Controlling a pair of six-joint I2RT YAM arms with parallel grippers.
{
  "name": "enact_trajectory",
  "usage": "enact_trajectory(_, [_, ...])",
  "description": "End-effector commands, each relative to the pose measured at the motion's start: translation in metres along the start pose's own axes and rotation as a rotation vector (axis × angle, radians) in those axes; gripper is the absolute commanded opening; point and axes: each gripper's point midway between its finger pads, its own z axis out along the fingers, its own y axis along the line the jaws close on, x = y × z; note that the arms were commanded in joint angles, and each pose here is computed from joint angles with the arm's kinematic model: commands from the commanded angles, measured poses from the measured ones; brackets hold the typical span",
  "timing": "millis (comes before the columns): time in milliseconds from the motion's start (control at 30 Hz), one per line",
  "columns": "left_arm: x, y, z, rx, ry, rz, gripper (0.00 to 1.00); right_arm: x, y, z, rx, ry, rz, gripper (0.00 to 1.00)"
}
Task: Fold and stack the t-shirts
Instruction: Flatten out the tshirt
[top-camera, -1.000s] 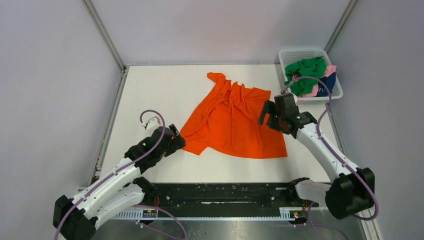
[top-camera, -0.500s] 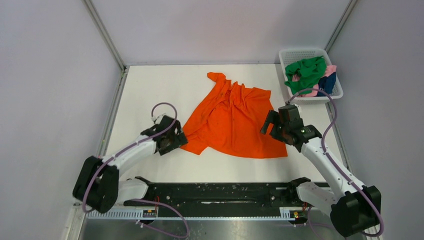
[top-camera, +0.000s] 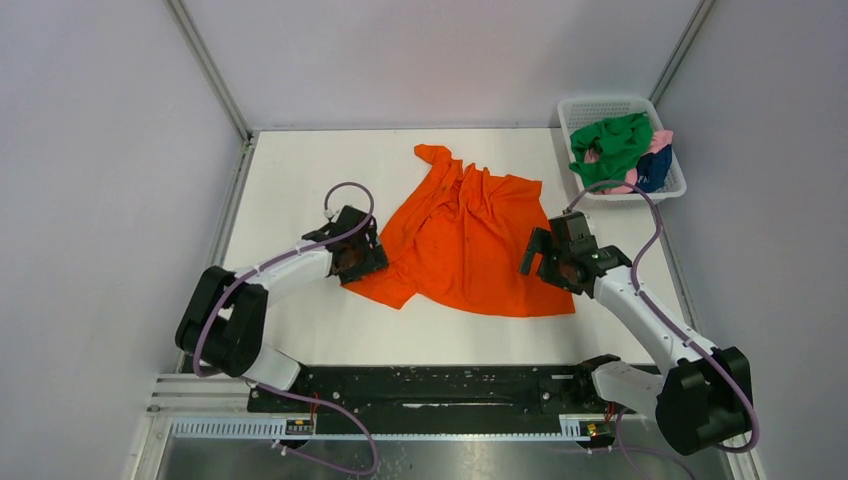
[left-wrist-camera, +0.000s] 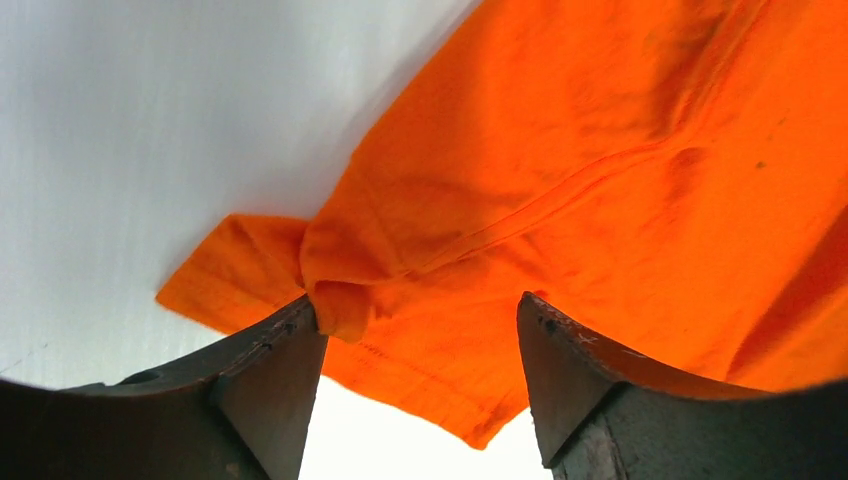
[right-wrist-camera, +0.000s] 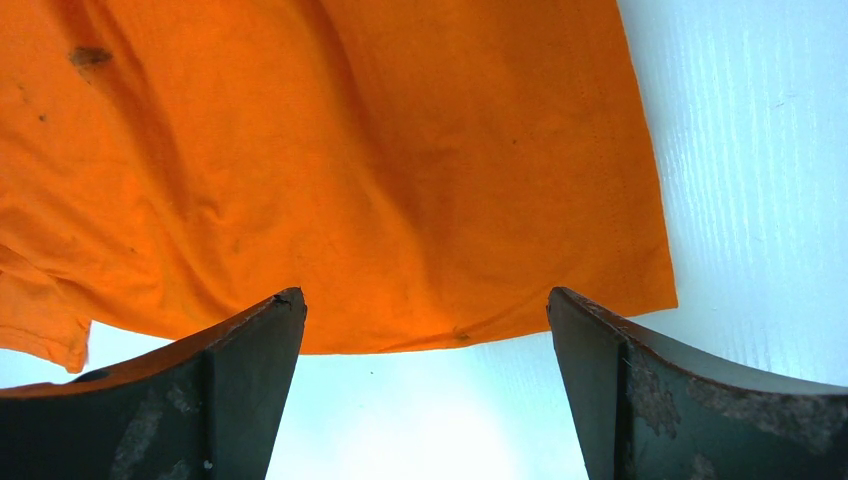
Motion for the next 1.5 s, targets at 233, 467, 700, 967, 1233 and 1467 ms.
enact_trajectory(233, [-0.064,-0.047,0.032,0.019,-0.054,0.018,0.68,-0.005,-0.004,0.004,0.028,-0.012,-0.042,0.99])
enact_trajectory(467, [-0.080,-0.037,0.029,-0.003,-0.030,-0.004,0.69,-0.006,-0.010,0.001,0.051,-0.027,-0.049,0.99])
enact_trajectory(700, [-0.082,0.011,-0.037,-0.011,-0.214,-0.078,0.77,-0.008,-0.009,-0.003,0.038,-0.047,-0.038,1.00])
enact_trajectory(967, [-0.071,0.070,-0.032,-0.119,-0.178,-0.163,0.75,-0.007,-0.007,-0.004,0.027,-0.046,-0.029,1.00])
enact_trajectory(1233, [-0.073,0.060,-0.001,-0.158,-0.001,-0.040,0.66,-0.007,-0.008,-0.001,0.036,-0.035,-0.039,0.99])
enact_trajectory(1467, [-0.061,0.055,0.022,-0.150,0.119,0.002,0.64,-0.007,-0.009,0.001,0.050,-0.032,-0.045,0.99])
